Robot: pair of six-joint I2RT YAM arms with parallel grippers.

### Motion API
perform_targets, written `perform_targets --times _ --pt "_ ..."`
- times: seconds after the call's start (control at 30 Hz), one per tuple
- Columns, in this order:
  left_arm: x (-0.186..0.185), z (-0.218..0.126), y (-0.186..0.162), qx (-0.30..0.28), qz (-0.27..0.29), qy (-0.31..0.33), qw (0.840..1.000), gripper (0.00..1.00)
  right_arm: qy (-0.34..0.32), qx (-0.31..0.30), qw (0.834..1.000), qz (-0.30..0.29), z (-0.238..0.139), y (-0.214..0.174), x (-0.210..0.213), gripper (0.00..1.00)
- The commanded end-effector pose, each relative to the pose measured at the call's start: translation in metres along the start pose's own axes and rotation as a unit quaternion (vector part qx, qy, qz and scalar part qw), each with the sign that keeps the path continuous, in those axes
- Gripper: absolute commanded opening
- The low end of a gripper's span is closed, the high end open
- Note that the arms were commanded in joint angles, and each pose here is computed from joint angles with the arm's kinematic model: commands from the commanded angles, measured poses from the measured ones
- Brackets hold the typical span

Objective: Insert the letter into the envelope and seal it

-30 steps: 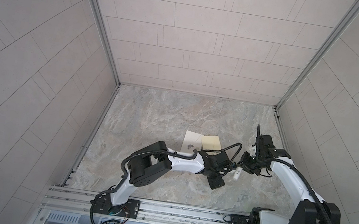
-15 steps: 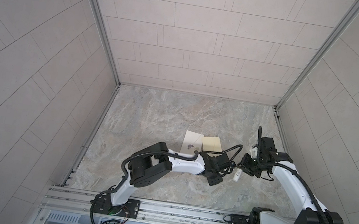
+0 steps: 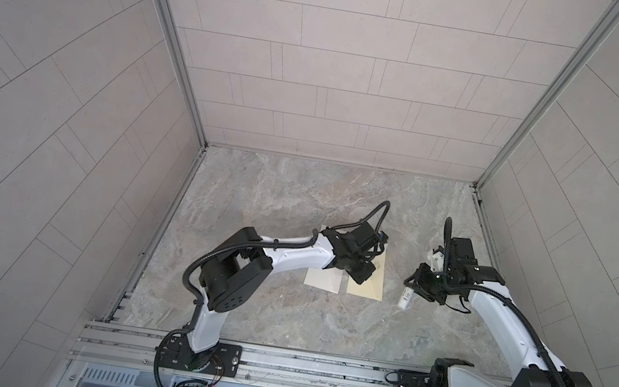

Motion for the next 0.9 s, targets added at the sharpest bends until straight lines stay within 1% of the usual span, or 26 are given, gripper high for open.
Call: perform_targets --times 0.0,0.03,0.07,0.13,0.17,0.23,0.3,0.37,0.4,0.57,0.7,0.87 --pt "0.033 -0.018 0.033 -0.085 -0.142 -0.015 0.986 0.2 0.014 -0.015 1.0 -0.005 0.01 0.006 0.016 0.0" --pt "0.048 -0.015 0.031 -0.087 -0.187 -0.017 0.978 0.2 0.003 -0.014 1.0 -0.016 0.014 0.006 0.019 0.0" --pt "0.063 -0.011 0.025 -0.081 -0.239 -0.006 0.968 0.2 -0.014 -0.014 0.999 -0.029 0.019 0.005 0.022 0.0" --pt "0.084 -0.002 0.011 -0.069 -0.307 0.004 0.949 0.2 -0.043 -0.01 0.998 -0.053 0.028 0.003 0.027 0.0" --pt "0.095 -0.001 0.002 -0.064 -0.335 0.029 0.94 0.2 -0.052 -0.009 0.997 -0.061 0.031 0.002 0.03 0.0" --pt "0.107 -0.004 -0.006 -0.065 -0.359 0.06 0.929 0.19 -0.059 -0.006 0.996 -0.066 0.037 -0.001 0.032 0.0" --pt "0.116 -0.007 -0.016 -0.058 -0.376 0.096 0.92 0.19 -0.063 0.0 0.995 -0.071 0.044 -0.004 0.032 0.0" --pt "0.124 -0.009 -0.032 -0.028 -0.397 0.14 0.906 0.18 -0.074 0.011 0.994 -0.079 0.05 -0.008 0.03 0.0" --pt "0.127 -0.01 -0.037 -0.017 -0.404 0.155 0.902 0.16 -0.077 0.015 0.993 -0.084 0.052 -0.01 0.03 0.0" --pt "0.134 -0.012 -0.059 0.016 -0.431 0.199 0.88 0.16 -0.087 0.027 0.992 -0.09 0.06 -0.016 0.026 0.0" --pt "0.136 -0.014 -0.066 0.025 -0.437 0.215 0.873 0.19 -0.088 0.028 0.992 -0.09 0.061 -0.018 0.024 0.0" --pt "0.136 -0.009 -0.069 0.04 -0.44 0.213 0.871 0.19 -0.081 0.03 0.991 -0.106 0.061 -0.018 0.031 0.0"
Point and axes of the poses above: each gripper's point midway between its finger pads, its own z axis out along the fingers, its own x axis along the line the jaws close on, y = z × x, the point moved 2 cm from there along -z, back along the fingers, and after that the axes turned 3 degrees about z, right-handed, at the moved point
